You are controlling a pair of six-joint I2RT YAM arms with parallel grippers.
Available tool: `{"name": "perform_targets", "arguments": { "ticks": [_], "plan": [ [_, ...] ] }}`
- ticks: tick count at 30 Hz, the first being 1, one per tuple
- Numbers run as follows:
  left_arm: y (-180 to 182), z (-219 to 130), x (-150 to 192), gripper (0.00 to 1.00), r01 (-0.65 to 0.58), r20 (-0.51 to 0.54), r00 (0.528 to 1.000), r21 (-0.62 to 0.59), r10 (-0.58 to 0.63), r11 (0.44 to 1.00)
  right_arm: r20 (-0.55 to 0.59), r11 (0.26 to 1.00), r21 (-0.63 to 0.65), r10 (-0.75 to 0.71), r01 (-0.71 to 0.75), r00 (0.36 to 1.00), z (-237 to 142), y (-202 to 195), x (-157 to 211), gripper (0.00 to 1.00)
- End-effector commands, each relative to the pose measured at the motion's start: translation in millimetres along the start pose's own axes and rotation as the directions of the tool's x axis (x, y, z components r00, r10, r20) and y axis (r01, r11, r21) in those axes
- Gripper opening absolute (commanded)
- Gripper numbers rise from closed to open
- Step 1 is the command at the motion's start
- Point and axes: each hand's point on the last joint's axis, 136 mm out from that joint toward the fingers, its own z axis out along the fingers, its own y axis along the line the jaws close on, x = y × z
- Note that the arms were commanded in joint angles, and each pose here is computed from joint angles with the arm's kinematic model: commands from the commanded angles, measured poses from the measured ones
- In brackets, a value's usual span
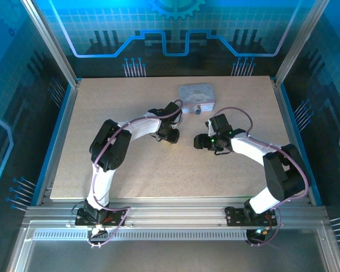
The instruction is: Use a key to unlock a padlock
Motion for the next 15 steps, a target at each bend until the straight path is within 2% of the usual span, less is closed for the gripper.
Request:
{"name": "perform_targets", "arguments": {
  "ticks": [1, 8, 15],
  "plan": [
    [-7, 0, -3, 0.33, -0.03, -0.008, 1.0, 0.012, 0.03, 0.999, -0.022, 1.0, 0.011, -0.001, 0.001, 1.0, 0, 0, 8, 0.7],
    [-7, 9, 0, 0.27, -0.05, -0.011, 0.999, 0.009, 0.05, 0.999, -0.019, 1.0, 0.012, 0.002, -0.001, 1.0, -2, -1, 9, 0.69],
    [-12, 14, 5, 0.14, -0.083, 0.012, 0.996, 0.033, 0.083, 0.996, -0.011, 1.0, -0.004, 0.026, -0.026, 1.0, -5, 0, 8, 0.68]
  ]
}}
